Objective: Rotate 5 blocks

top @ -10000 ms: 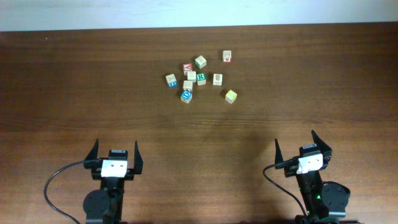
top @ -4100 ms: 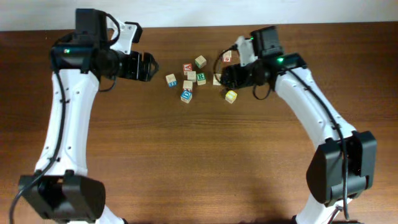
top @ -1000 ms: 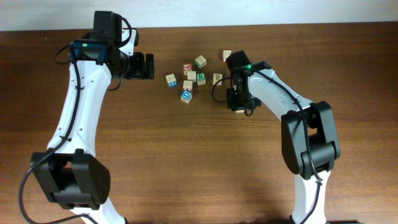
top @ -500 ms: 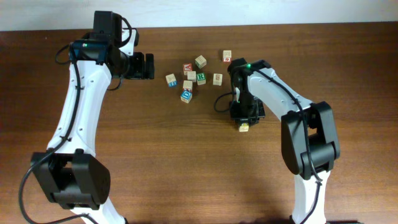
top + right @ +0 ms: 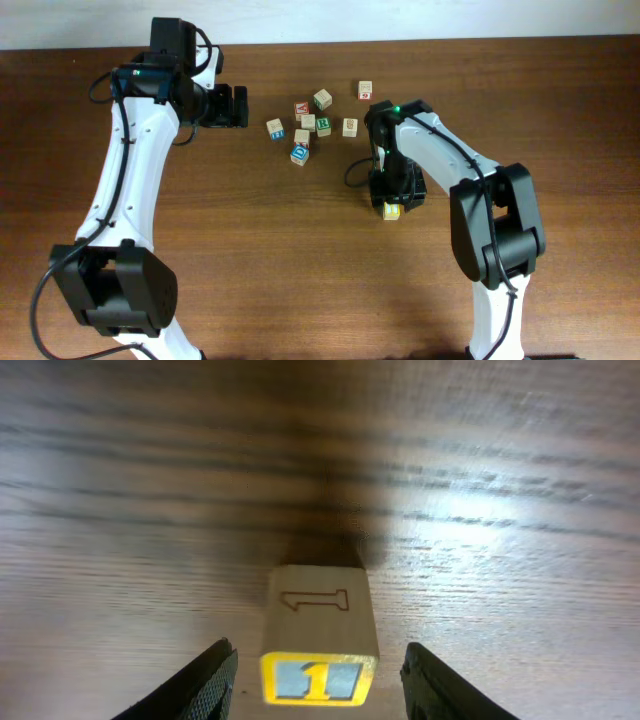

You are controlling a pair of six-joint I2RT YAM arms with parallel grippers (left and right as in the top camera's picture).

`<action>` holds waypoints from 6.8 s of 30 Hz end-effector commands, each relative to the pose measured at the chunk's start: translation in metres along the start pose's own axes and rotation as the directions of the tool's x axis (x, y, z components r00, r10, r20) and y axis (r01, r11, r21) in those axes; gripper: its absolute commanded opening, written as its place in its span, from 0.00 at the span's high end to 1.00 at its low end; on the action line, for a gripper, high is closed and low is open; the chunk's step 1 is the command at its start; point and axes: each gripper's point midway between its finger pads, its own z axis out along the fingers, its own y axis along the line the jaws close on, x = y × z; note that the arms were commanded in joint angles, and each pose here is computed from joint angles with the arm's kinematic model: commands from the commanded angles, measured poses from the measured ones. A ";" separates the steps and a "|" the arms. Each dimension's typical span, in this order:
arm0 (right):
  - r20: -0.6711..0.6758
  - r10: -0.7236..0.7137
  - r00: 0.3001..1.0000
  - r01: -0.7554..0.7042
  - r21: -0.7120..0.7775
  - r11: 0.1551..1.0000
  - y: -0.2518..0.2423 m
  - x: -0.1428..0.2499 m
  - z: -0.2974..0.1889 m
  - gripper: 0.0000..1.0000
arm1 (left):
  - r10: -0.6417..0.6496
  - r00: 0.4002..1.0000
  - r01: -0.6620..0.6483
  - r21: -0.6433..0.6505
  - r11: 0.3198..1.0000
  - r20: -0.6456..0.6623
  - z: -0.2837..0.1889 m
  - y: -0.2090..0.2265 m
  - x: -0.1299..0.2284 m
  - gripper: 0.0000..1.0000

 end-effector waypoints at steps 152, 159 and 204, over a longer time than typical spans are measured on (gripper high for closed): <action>0.561 -0.072 0.824 0.153 -0.098 0.983 0.109 -0.196 -0.043 0.57 | -0.010 1.000 0.011 -0.011 1.000 0.023 -0.005 0.002 -0.007 0.01; 0.532 -0.078 0.843 0.127 -0.055 0.990 0.098 -0.190 -0.037 0.58 | -0.011 1.000 0.011 -0.011 1.000 0.023 -0.005 0.003 -0.007 0.01; 0.587 -0.096 0.804 0.175 -0.079 0.981 0.097 -0.186 -0.092 0.68 | -0.011 1.000 0.011 -0.011 1.000 0.023 -0.005 0.003 -0.007 0.01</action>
